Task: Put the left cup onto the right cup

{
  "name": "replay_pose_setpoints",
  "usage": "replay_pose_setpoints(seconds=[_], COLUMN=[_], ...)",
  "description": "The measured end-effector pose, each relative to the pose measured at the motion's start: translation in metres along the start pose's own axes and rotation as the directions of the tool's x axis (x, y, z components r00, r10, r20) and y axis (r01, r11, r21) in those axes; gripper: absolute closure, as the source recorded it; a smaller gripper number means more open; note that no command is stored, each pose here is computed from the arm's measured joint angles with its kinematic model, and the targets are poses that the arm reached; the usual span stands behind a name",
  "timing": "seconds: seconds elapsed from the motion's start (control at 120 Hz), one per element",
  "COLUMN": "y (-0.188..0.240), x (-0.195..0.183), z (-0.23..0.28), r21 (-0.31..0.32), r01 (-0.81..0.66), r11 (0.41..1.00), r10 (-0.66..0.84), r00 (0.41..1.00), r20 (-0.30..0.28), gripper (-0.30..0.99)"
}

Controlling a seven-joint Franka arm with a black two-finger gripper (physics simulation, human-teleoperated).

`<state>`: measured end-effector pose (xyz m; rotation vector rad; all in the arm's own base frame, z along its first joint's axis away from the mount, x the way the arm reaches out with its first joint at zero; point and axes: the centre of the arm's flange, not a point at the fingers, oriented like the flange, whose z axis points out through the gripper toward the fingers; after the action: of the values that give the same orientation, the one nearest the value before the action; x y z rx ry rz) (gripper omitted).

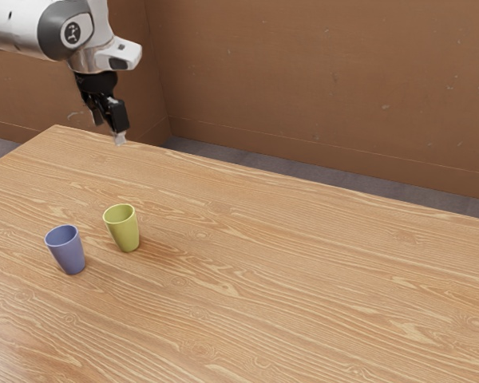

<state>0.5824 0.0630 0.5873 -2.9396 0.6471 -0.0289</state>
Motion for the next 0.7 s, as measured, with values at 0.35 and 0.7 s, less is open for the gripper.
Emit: replay_pose_setpoints(seconds=[0.35, 0.7], y=[0.003, 0.015], x=[-0.003, -0.015], z=[0.053, 0.112], r21=[-0.029, -0.054], r01=[-0.182, -0.262], r11=[0.983, 0.964], r10=[0.182, 0.263], r00=[0.983, 0.965], r20=[-0.001, 0.018], gripper=[0.0, 0.0])
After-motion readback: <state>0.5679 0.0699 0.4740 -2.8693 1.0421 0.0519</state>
